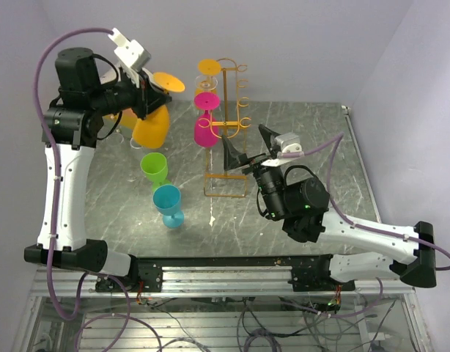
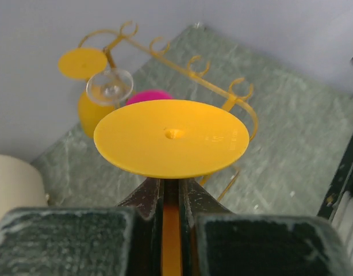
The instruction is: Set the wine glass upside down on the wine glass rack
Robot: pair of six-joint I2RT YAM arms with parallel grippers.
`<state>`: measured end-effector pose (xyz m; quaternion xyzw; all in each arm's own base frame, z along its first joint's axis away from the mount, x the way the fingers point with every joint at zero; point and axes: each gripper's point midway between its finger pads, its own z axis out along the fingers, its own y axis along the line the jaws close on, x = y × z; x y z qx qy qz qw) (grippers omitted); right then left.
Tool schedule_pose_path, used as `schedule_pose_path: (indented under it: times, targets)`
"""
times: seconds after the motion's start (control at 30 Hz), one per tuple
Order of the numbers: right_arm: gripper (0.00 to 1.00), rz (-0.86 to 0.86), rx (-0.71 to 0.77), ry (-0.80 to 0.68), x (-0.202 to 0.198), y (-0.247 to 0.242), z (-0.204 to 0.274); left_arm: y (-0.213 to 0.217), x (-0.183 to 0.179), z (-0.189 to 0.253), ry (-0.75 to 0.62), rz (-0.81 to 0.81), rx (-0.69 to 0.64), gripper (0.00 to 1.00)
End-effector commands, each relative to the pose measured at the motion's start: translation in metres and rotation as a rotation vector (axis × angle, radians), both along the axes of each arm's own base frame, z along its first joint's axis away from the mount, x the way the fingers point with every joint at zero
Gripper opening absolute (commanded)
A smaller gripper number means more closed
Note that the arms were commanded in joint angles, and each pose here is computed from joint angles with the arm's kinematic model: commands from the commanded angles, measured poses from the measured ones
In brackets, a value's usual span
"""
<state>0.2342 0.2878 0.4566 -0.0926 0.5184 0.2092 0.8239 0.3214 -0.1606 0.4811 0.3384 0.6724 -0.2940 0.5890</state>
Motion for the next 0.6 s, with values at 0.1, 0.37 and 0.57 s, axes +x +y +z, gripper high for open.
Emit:
schedule_pose_path:
  times: [0.1, 0.37, 0.57]
  targets:
    - [1.00, -0.206, -0.063, 0.281, 0.012, -0.046, -0.057, 0.015, 0.020, -0.087, -0.057, -0.058, 0.277, 0.07]
    - [1.00, -0.494, 0.031, 0.687, 0.044, -0.141, -0.115, -0.013, 0.024, -0.111, -0.094, -0.268, 0.206, 0.07]
    - [1.00, -0.488, 0.105, 0.818, 0.060, -0.198, -0.141, -0.024, 0.019, -0.123, -0.101, -0.385, 0.178, 0.07]
